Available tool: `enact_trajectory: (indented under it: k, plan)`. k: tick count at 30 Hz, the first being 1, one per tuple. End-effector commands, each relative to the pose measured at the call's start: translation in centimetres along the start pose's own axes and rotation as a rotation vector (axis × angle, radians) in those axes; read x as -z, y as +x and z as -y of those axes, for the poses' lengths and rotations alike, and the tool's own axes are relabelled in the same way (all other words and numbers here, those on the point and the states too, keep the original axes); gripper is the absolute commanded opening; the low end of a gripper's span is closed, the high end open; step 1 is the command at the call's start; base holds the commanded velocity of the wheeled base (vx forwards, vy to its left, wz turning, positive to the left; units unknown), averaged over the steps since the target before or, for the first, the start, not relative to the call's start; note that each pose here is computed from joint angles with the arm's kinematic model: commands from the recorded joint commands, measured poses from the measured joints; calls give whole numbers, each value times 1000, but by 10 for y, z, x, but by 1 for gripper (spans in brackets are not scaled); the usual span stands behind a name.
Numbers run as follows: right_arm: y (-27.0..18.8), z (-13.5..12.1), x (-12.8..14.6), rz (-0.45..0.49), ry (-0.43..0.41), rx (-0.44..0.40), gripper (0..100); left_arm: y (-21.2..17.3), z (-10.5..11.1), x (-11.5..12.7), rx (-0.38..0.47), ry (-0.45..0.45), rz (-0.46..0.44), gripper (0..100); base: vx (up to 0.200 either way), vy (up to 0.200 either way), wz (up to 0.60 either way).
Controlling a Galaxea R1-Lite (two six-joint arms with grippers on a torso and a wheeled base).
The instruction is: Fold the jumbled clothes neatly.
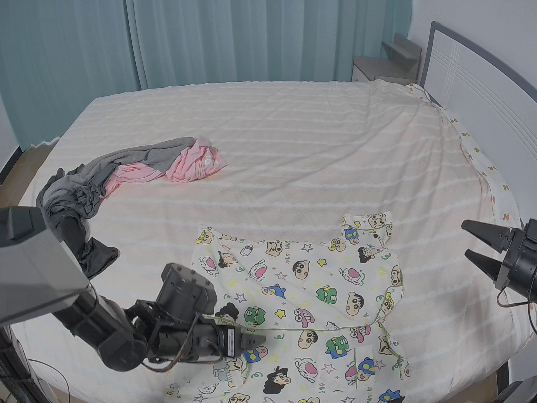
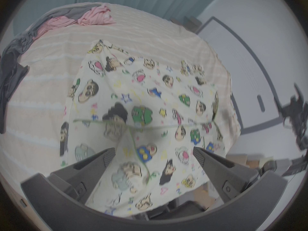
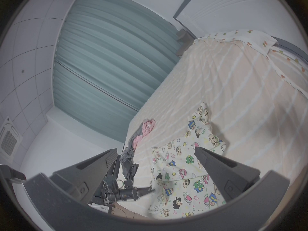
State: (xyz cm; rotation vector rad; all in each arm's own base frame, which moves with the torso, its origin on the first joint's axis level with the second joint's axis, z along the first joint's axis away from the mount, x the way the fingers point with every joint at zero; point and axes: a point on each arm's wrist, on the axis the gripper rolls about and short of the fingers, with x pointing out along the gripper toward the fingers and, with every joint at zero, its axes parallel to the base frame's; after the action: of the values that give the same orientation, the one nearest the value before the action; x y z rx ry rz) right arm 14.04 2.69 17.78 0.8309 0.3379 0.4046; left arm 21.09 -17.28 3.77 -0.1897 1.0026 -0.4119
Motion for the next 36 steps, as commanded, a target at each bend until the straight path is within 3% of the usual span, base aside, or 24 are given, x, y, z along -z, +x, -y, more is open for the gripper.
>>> enact_trajectory:
  k: [1,5,10,18,36]
  plan:
    - [0,-6,-5,9,-10,-26,100,-10,5,19,-50,71,-45,100,0,0,0]
    - [1,-4,-3,-7,-6,-23,100,-11,5,31,-76,149,-103,100,0,0,0]
    - [0,-1,0,-21,-4,-18,100,-7,17,34,-51,185,-104,100,0,0,0]
    - [-3,5,8,-43,-35,2,100,16,15,42,-127,202,-127,100,0,0,0]
    - [-5,10,13,-59,-37,14,100,48,14,53,-153,224,-97,100,0,0,0]
